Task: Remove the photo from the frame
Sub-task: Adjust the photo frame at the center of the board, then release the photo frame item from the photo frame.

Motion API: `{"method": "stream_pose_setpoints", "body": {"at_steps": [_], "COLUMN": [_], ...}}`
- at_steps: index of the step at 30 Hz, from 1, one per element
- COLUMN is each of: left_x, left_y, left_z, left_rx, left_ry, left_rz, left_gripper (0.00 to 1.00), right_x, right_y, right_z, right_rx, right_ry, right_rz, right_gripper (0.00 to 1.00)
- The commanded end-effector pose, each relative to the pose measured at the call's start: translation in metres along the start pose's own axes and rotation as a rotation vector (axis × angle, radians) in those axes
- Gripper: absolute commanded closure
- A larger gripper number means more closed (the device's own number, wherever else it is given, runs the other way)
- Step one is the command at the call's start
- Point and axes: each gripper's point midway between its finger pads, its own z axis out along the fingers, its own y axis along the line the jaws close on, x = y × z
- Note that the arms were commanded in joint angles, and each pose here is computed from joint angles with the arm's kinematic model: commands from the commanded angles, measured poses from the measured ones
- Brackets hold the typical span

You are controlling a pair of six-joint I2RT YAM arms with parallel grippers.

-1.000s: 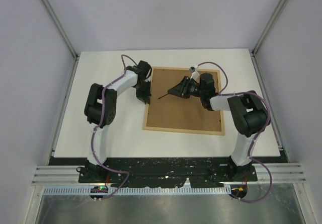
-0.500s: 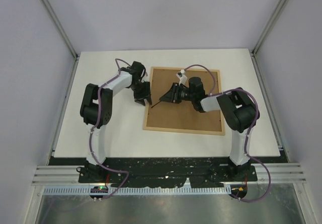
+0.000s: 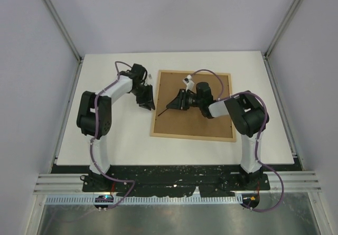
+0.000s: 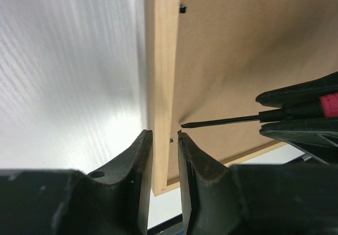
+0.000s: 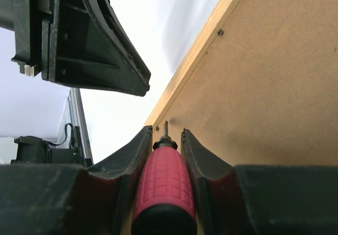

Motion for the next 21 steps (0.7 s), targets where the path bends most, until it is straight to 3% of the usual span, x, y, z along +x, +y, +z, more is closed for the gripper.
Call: {"method": "stream_pose_setpoints", "body": {"at_steps": [1,21], "left_x": [0.004,0.017], "left_y": [0.001,0.001], "left_z": [-0.004,0.015], "left_rx": [0.033,0.045], "left_ry": [0.003,0.065], "left_rz": [0.027,0.016], "left_gripper": [0.73,0.82], "right_x": [-0.004,0.009], "right_y": [0.012,0.020], "right_z": [0.008,0.012], "right_rx": [-0.062,-0.105], "right_ry": [0.000,0.059], "right_rz": [-0.058,0.031], "right_gripper": [0.92,0.92]}}
